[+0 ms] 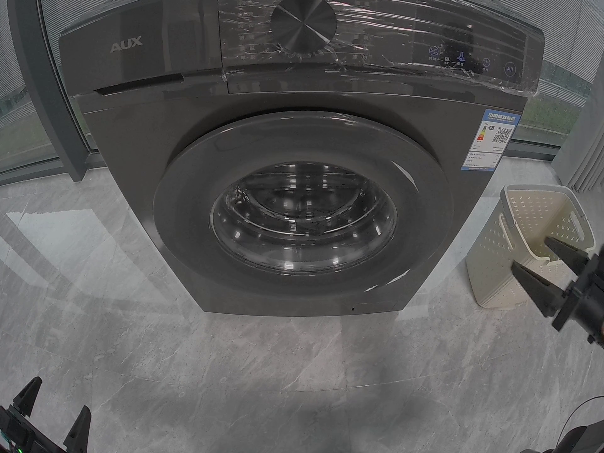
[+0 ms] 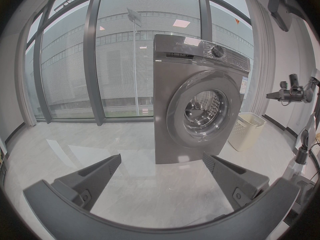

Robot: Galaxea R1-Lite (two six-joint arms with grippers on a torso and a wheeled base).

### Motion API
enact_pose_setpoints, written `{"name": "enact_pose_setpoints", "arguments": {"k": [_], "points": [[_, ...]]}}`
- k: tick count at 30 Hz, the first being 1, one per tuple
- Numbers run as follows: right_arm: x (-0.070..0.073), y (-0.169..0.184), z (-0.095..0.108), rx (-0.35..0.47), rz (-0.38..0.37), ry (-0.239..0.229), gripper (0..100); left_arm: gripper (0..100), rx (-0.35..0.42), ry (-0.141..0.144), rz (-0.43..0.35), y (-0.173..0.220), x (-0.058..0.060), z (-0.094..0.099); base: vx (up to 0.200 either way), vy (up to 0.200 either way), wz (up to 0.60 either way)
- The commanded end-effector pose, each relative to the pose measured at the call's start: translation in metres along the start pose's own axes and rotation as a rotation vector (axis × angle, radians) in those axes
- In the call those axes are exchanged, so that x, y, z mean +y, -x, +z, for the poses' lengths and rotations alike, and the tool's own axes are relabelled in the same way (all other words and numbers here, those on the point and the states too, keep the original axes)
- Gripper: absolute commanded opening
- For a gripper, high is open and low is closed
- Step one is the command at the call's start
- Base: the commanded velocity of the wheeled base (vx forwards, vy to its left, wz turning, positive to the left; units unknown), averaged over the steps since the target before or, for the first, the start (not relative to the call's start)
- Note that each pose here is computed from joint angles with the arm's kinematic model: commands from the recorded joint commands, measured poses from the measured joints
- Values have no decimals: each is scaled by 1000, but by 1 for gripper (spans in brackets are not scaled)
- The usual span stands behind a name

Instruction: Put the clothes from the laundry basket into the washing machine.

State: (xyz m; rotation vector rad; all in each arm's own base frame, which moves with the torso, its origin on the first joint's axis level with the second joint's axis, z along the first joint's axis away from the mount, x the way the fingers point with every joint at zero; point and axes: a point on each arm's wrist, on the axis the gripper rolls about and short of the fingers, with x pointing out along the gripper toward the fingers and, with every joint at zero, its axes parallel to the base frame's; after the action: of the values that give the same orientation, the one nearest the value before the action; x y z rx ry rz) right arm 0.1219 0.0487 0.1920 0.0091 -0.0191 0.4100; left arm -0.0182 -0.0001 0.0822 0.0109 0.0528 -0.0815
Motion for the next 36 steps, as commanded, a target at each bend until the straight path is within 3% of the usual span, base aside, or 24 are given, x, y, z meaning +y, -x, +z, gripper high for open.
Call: {"name": "enact_pose_setpoints", "arguments": {"k": [1,6,7,10,11,15,22,25,28,31,36], "points": [[-3,110,-41,-169,-274,67,100,100,19,2,0,-1,0,-5,0,0,0],[5,133,-61,-166,-286,66,100,100,19,5,0,-1,0,-5,0,0,0],[8,143,-78,-146,-297,65,100,100,19,5,0,-1,0,-5,0,0,0],[13,154,-97,-129,-330,62,100,100,19,5,0,-1,0,-5,0,0,0],[14,154,-104,-71,-353,44,100,100,19,5,0,-1,0,-5,0,0,0],[12,155,-113,12,-433,6,100,100,19,7,0,-1,0,-5,0,0,0],[12,154,-113,17,-422,13,100,100,19,16,5,-1,0,-5,0,0,0],[12,154,-113,17,-421,13,100,100,16,3,7,-1,0,-5,0,0,0],[12,154,-113,17,-421,13,100,100,11,7,14,-1,0,-5,0,0,0],[12,154,-113,17,-421,13,100,100,-56,4,53,4,-1,-7,0,0,0],[12,154,-113,16,-421,8,100,100,-56,4,56,4,-1,-6,0,0,0]]}}
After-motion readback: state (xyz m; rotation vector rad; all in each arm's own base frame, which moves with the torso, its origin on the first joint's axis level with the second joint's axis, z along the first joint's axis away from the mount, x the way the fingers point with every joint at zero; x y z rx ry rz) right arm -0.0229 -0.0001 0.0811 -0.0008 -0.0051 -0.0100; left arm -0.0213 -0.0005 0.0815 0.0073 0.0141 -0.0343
